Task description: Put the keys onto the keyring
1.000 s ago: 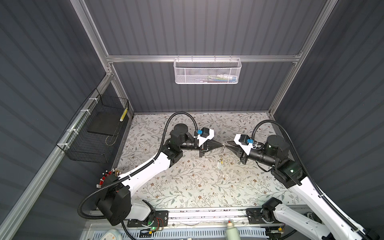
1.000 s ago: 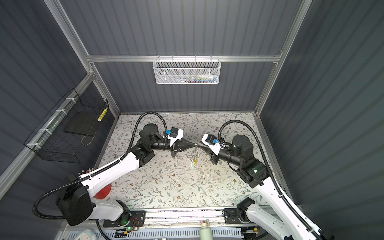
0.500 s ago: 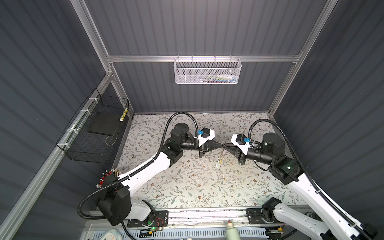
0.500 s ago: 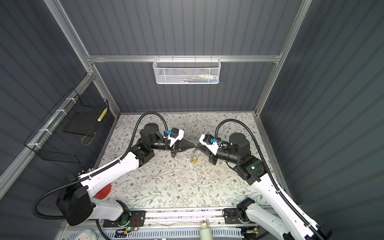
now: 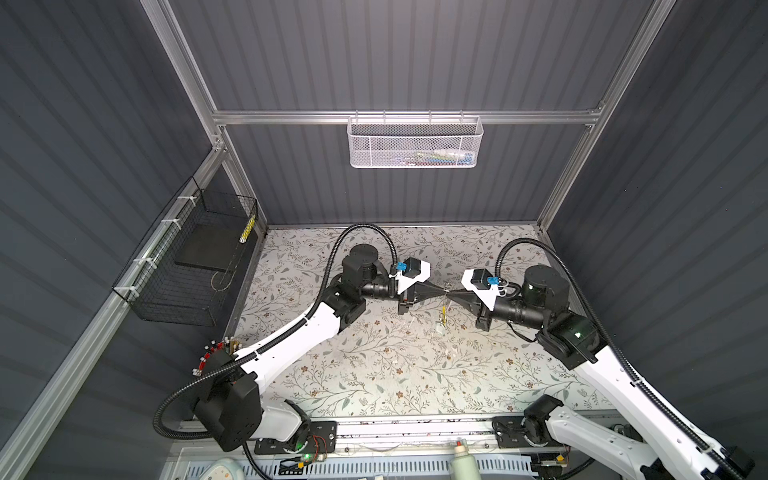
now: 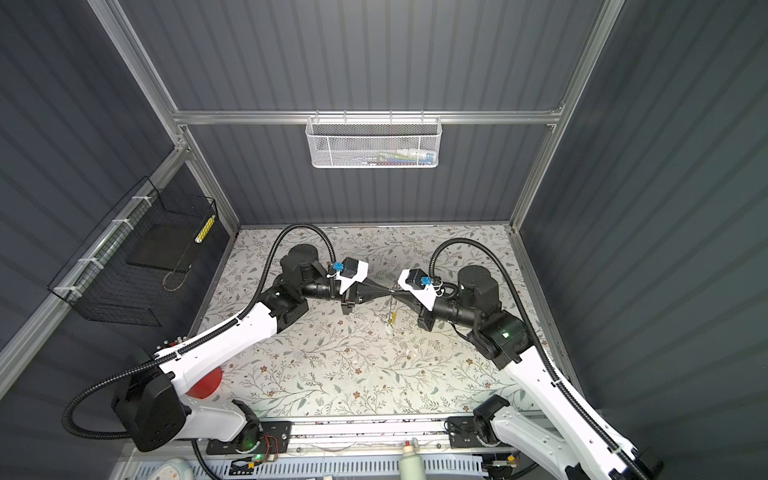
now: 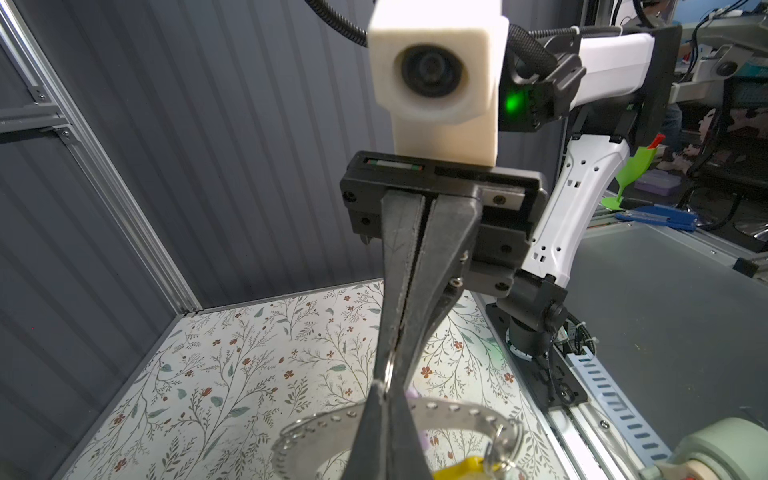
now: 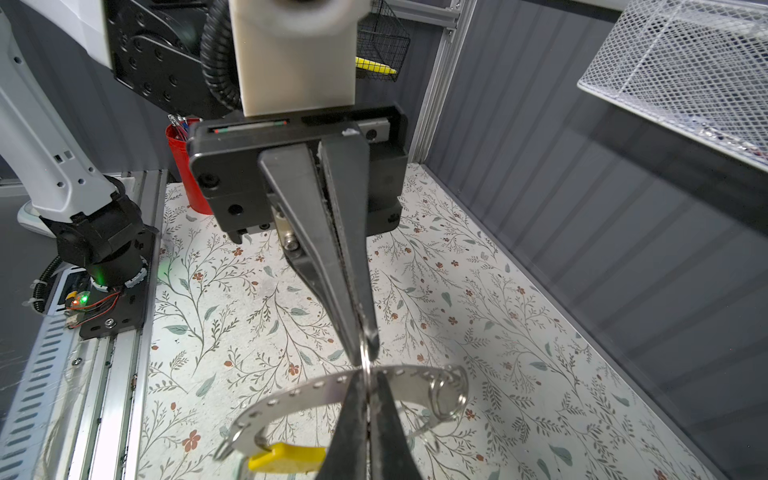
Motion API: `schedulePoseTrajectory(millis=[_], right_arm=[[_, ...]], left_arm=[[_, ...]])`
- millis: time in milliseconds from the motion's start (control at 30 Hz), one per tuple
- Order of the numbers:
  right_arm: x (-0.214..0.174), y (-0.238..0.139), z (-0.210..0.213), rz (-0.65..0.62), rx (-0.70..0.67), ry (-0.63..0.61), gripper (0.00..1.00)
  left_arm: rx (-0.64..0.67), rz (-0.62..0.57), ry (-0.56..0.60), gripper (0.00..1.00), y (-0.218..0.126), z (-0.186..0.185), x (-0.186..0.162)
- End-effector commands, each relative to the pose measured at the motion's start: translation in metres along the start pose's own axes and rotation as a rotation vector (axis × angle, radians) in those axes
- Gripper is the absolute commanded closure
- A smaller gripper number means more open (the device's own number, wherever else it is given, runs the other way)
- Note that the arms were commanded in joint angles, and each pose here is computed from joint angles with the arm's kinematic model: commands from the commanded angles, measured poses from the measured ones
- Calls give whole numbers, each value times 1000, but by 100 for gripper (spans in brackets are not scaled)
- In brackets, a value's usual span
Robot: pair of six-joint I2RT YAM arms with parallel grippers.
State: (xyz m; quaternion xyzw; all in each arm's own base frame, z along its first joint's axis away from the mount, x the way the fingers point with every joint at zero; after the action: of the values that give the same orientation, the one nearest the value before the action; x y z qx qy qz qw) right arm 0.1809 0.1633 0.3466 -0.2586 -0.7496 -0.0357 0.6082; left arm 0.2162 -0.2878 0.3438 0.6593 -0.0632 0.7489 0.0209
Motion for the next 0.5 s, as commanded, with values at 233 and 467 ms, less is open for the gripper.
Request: schedulePoseTrajectory(millis=[233, 467], right_arm=[[4, -5, 0, 146, 39, 91, 100], [3, 1, -2, 217, 65, 122, 100]], left_arm=[[112, 290, 172, 72, -10, 6, 23], [114, 419, 240, 71, 6, -2, 27]])
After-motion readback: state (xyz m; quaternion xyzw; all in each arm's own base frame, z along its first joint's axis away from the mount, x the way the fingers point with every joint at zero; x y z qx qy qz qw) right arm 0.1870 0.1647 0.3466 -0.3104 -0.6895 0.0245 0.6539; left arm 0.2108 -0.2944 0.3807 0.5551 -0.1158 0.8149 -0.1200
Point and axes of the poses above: each gripper's point midway between its finger pads, its own y axis out along the fingers, its own z axis along the line the jaws close on, x = y × z, the point moved 8 cm from there along -y, back along the fingers, and after that the axes turned 4 degrees about -y, right-handed, at the moved point
